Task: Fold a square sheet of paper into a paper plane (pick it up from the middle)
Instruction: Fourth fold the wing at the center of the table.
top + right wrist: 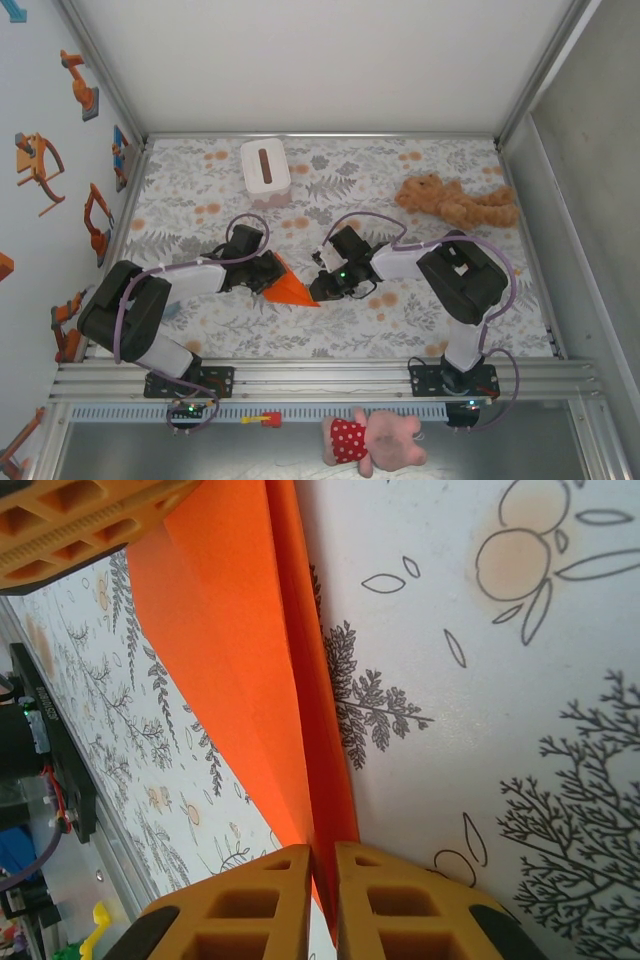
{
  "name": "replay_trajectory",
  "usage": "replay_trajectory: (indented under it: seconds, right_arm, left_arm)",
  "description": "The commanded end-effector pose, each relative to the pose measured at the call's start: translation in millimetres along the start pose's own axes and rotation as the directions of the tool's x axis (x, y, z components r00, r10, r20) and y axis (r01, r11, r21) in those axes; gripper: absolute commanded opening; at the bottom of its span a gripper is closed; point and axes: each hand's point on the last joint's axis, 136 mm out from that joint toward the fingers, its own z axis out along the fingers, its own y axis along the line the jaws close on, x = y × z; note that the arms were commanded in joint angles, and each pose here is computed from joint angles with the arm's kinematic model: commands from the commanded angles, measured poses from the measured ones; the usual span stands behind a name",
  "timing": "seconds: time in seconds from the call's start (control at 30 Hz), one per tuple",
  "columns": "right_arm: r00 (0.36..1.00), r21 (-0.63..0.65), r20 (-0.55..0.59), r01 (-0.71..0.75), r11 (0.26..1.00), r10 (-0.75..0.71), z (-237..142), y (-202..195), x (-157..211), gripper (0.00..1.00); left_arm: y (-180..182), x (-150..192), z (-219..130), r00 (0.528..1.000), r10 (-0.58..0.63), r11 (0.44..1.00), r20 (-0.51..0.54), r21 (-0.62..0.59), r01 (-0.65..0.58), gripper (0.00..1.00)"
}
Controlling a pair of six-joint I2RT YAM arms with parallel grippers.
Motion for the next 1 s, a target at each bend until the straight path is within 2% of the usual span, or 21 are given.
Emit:
replay_trajectory:
  seconds: [0.0,0.37,0.67,0.83,0.97]
  right_arm:
    - [0.998,0.078,-0.044,-0.047,0.996,0.05,5,-22,12,0.13]
    - [0.997,0.099,-0.049,-0.055,0.994,0.06,6,-27,15,0.11]
    - [0.998,0.108,-0.038,-0.051,0.993,0.055,2,-26,12,0.11]
    - [0.999,0.106,0.028,-0.018,0.994,0.015,-15,-9,-1,0.15]
    - [0.991,0.163,0.127,0.008,0.987,-0.029,-40,1,-14,0.23]
  left_arm:
    - [3,0,2,1.0,0.009,1.0,-0.004,-0.024,-0.009,0.11]
    - [-5,-3,5,0.999,0.042,0.999,-0.016,-0.007,-0.042,0.11]
    - [10,-1,11,0.999,0.013,0.998,-0.031,-0.054,-0.015,0.11]
    - [18,1,14,0.999,-0.004,0.997,-0.046,-0.079,0.0,0.11]
    - [22,2,16,0.998,-0.009,0.996,-0.055,-0.092,0.004,0.11]
